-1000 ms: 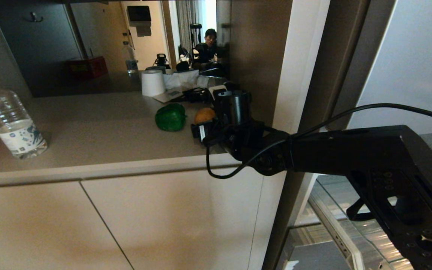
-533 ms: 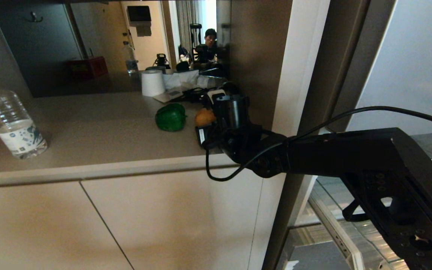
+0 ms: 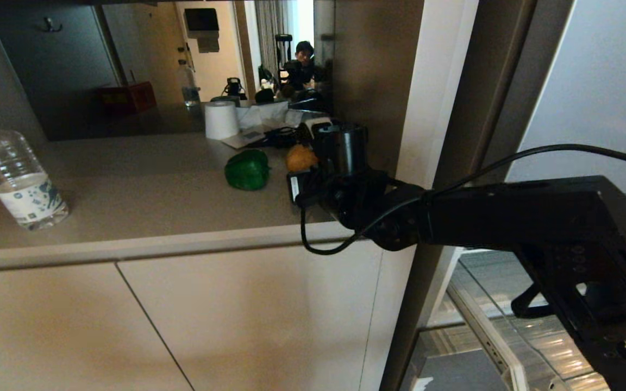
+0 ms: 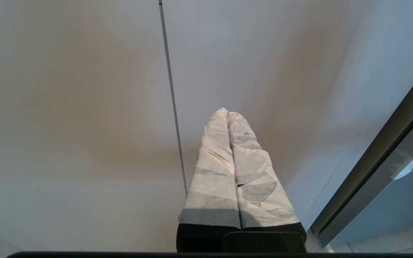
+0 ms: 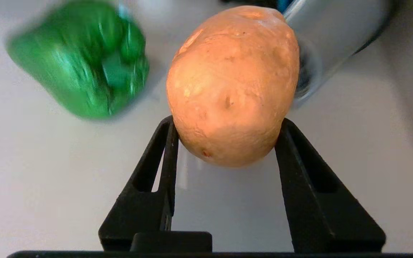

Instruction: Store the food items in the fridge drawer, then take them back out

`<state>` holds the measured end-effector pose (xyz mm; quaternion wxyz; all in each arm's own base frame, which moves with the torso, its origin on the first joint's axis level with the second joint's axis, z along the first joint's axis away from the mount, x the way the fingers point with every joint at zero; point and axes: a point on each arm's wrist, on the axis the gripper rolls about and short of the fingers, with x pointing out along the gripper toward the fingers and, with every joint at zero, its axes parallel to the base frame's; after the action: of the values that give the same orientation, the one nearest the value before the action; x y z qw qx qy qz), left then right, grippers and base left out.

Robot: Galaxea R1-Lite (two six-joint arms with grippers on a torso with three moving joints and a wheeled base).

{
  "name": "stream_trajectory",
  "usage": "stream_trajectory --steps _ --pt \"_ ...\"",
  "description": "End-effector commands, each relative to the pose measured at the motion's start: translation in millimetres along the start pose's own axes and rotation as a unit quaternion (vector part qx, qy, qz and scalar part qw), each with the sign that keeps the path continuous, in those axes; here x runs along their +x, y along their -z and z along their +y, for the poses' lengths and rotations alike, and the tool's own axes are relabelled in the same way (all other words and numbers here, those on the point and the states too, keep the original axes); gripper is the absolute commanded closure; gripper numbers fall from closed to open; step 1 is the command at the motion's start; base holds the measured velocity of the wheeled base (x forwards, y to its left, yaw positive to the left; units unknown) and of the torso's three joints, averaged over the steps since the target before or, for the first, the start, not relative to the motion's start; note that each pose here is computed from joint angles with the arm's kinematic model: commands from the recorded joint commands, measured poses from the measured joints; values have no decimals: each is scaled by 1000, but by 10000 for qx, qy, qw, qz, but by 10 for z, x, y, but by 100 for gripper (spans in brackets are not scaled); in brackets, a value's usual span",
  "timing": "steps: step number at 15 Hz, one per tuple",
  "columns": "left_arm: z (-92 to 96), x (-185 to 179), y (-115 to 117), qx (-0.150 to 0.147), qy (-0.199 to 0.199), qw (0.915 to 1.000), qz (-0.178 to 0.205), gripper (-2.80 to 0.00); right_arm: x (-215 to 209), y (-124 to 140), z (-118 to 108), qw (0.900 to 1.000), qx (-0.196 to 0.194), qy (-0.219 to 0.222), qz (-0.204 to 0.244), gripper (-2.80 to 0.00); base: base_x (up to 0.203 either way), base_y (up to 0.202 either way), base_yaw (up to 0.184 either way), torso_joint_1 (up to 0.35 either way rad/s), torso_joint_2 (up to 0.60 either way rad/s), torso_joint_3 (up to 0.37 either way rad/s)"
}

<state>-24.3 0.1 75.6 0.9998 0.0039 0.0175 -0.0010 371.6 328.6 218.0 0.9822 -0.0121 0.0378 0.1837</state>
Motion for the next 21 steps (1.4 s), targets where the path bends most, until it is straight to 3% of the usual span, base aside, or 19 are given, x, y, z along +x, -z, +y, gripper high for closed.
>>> stream_trajectory --steps 1,4,8,12,17,19,21 --pt "0 0 0 0 -2 10000 1 0 -235 -285 -4 9997 133 21 -206 0 0 0 0 0 0 0" --pt "0 0 0 0 -2 10000 1 0 -510 -313 4 9999 115 -58 4 0 0 0 0 0 0 0" --pt "0 0 0 0 -2 10000 1 0 -1227 -276 -32 9981 136 -368 473 0 0 0 0 0 0 0" --pt "0 0 0 0 -2 10000 1 0 -2184 -219 -337 9937 269 -642 877 0 0 0 0 0 0 0" --pt "0 0 0 0 -2 10000 1 0 -3040 410 -807 9800 170 -579 1895 0 0 0 0 0 0 0" --pt "0 0 0 0 -2 10000 1 0 -3236 679 -950 9668 281 -314 2519 0 0 0 0 0 0 0" --pt "0 0 0 0 -2 10000 1 0 -3278 802 -1101 9586 437 142 2809 0 0 0 0 0 0 0"
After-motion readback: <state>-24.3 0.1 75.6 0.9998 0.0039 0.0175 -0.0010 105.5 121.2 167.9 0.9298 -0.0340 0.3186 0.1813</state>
